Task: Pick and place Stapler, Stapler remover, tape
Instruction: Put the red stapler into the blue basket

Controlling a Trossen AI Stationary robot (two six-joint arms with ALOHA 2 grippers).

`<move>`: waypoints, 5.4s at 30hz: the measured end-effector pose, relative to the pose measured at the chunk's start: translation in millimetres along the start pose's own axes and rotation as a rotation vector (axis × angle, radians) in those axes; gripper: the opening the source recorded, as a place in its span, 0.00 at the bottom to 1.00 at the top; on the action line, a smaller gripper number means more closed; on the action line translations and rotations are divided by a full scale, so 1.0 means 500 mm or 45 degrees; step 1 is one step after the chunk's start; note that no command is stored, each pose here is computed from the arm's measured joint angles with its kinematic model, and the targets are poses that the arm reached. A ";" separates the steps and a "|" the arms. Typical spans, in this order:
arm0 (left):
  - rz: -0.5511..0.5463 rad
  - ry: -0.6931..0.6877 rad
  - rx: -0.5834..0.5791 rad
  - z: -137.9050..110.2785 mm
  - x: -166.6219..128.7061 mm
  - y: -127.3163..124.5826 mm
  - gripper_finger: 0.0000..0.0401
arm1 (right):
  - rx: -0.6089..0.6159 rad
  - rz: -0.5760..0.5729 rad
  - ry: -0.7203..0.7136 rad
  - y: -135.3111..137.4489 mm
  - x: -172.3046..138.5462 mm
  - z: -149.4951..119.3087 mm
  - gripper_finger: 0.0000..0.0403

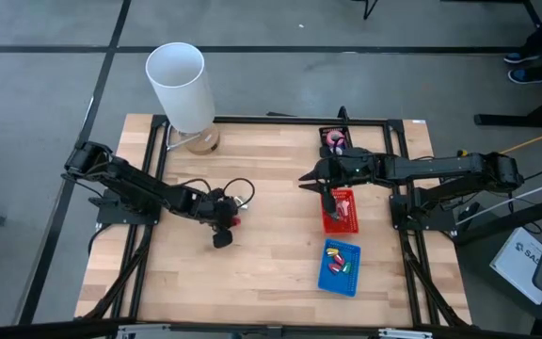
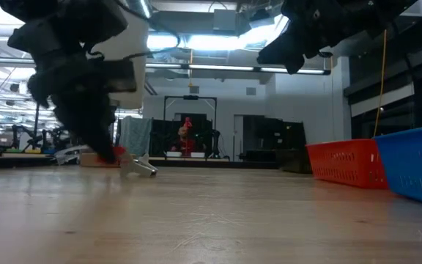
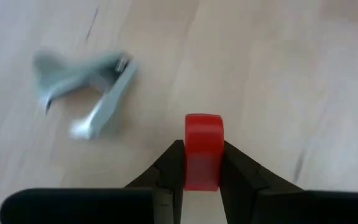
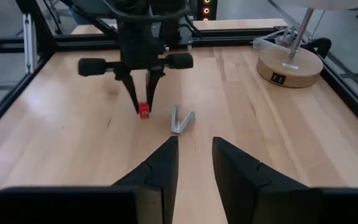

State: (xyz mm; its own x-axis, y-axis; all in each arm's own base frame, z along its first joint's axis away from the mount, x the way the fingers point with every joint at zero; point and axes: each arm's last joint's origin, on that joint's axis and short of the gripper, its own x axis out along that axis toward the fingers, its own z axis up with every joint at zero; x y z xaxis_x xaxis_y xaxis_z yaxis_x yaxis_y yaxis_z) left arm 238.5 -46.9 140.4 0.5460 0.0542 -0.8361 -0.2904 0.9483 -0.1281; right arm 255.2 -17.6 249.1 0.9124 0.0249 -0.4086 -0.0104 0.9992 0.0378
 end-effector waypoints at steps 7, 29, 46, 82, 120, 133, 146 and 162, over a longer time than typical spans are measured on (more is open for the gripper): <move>-0.061 -0.316 0.085 0.046 -0.006 -0.015 0.16 | 0.036 0.001 -0.007 0.000 0.005 0.000 0.32; -0.069 -1.095 0.105 0.170 -0.060 0.016 0.16 | -0.060 0.126 -0.419 -0.008 0.140 -0.006 0.55; -0.046 -1.131 0.147 0.176 -0.064 0.025 0.16 | -0.135 0.189 -0.490 0.012 0.205 0.003 0.43; -0.008 -1.277 0.303 0.184 -0.082 0.005 0.18 | -0.163 0.252 -0.654 0.017 0.190 0.035 0.19; -0.068 -1.266 0.216 0.182 -0.081 0.005 0.31 | -0.153 0.251 -0.566 0.013 0.195 0.022 0.17; -0.133 -1.276 0.158 0.185 -0.100 0.006 0.55 | -0.129 0.253 -0.396 0.016 0.152 0.035 0.17; -0.125 -1.165 0.141 0.168 -0.158 0.019 0.62 | -0.162 0.299 -0.143 0.044 0.059 0.046 0.17; -0.067 -1.093 0.131 0.159 -0.156 0.025 0.63 | -0.164 0.627 0.087 0.154 -0.035 0.031 0.18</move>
State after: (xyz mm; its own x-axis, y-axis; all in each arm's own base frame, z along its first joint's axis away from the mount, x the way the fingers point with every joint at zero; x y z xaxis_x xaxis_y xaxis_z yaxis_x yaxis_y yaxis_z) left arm 254.7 -14.5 246.3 0.9733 0.1874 -0.1328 -0.1980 0.9775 -0.0720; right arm 244.6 58.2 273.3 0.7577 0.4916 -0.4293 -0.4867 0.8638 0.1301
